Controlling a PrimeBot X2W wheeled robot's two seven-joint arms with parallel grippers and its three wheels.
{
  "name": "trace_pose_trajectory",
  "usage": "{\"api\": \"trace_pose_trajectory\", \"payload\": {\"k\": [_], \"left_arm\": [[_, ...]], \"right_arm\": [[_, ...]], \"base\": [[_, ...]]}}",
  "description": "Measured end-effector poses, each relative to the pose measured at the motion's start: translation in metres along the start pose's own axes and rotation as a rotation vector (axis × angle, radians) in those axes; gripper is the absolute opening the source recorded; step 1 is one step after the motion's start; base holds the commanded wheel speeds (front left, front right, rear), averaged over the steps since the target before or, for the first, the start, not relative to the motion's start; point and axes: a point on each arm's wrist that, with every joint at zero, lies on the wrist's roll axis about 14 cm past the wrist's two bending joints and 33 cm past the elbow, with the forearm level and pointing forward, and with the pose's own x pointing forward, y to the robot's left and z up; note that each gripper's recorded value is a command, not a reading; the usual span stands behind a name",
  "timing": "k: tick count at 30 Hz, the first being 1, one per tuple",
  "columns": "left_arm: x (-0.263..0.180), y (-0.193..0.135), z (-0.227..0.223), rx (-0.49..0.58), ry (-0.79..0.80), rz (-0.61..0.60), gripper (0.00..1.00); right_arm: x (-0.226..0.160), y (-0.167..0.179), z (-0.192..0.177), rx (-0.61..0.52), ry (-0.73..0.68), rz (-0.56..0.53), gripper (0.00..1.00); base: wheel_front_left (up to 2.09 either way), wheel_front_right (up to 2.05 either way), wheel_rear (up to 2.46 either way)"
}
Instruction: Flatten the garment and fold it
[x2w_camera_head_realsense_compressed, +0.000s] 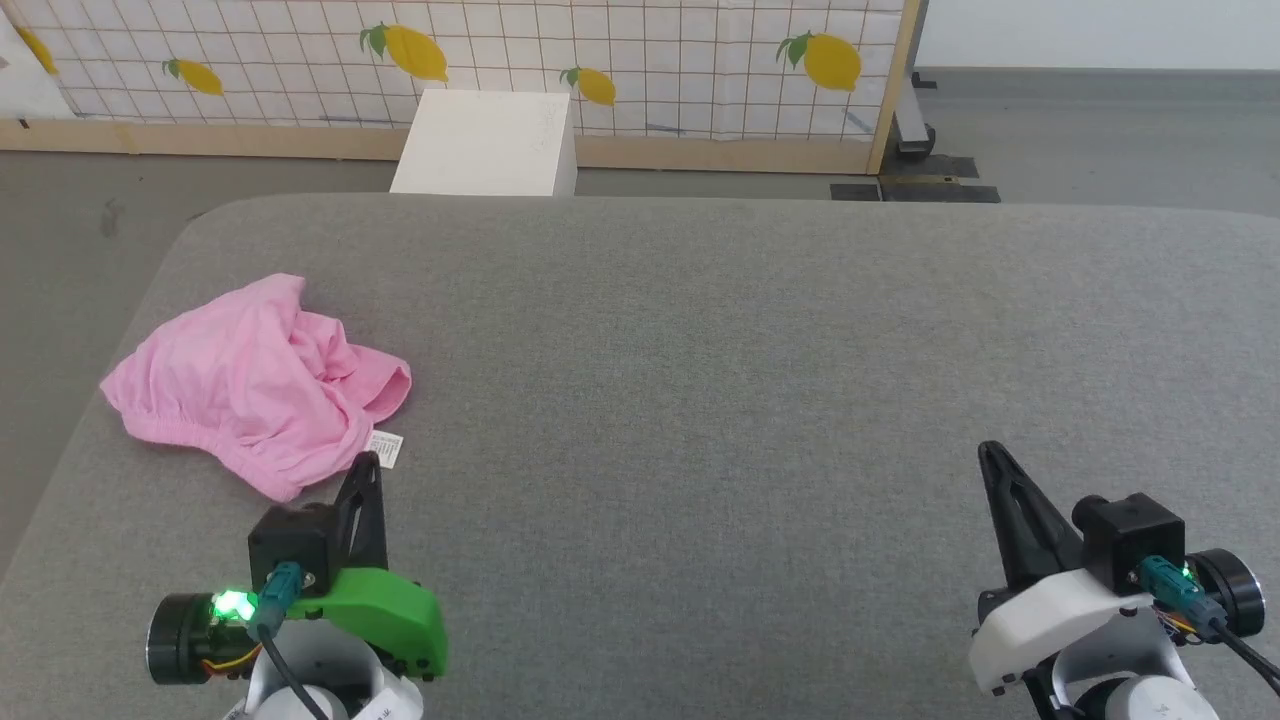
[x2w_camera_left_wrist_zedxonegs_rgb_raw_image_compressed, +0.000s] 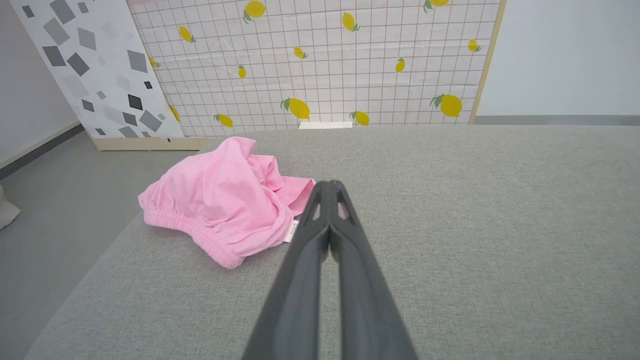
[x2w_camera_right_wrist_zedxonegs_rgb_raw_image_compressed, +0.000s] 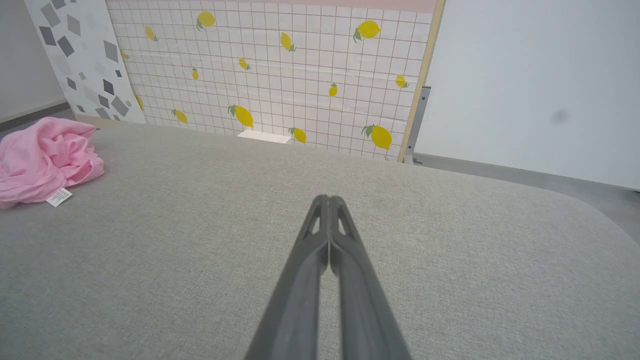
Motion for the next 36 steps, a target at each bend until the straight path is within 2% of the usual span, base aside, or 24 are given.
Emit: {"api": "trace_pose_trajectory", "payload": {"k": [19, 20, 36], "left_arm": [[0.0, 0.0001, 0.0, 0.0, 0.0, 0.0, 0.0], [0.0, -0.0001, 0.0, 0.0, 0.0, 0.0, 1.0], [0.0, -0.0015, 0.0003, 0.0, -0.001, -0.005, 1.0]], "right_arm": [[0.0, 0.0, 0.0, 0.0, 0.0, 0.0, 0.0], [-0.0001, 0.0, -0.0002, 0.0, 0.0, 0.0, 1.0], [-0.0004, -0.0008, 0.0, 0.0, 0.0, -0.002, 1.0]], "base": [[0.0, 0.0, 0.0], [0.0, 0.0, 0.0], [0.0, 0.0, 0.0]]}}
